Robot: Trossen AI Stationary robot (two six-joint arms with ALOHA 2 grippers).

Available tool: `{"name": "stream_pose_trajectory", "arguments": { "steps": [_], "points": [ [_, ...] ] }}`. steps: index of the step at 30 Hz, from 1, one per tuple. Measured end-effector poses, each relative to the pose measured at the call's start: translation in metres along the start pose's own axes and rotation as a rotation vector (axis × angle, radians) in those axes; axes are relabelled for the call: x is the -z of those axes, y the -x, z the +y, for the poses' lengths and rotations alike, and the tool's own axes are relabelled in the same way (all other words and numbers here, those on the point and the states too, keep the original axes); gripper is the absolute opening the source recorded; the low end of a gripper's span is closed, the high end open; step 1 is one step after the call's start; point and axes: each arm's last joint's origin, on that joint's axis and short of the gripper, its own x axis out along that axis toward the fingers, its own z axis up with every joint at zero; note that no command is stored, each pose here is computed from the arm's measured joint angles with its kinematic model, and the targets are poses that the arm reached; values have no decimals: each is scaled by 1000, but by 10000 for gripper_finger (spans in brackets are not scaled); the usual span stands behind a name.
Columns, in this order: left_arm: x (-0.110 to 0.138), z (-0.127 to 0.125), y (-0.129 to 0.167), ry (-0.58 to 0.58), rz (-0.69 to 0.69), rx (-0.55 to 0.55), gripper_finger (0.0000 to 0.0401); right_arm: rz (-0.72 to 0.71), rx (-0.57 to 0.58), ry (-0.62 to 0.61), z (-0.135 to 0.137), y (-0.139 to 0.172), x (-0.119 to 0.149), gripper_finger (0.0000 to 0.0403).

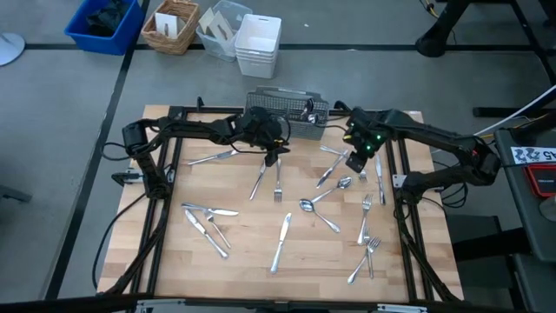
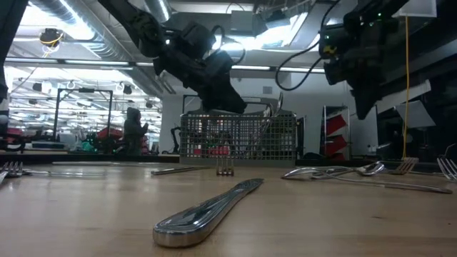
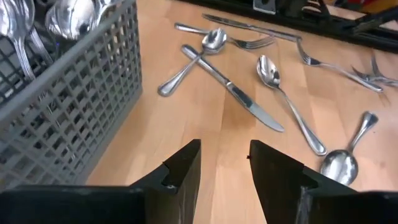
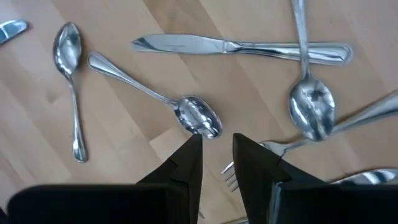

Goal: Sort silverware
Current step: Put the spoon into the gray silverware organizer

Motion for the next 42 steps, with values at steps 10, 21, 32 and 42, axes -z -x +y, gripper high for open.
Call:
{"name": "stream_pose_trajectory", "arguments": {
  "steps": [10, 21, 32, 42],
  "points": [
    [1, -13, -3, -100, 12, 31, 129, 6, 14, 73, 17, -25, 5, 92],
    [4, -20, -5, -116, 43, 48, 129, 45, 21, -2, 2, -71, 30, 92],
    [4, -20, -5, -105, 47, 48, 129, 9, 44, 7, -3, -83, 35, 92],
    [4, -20, -5, -104, 47, 48, 129, 0, 31, 6, -7, -96, 43, 91]
  ]
}}
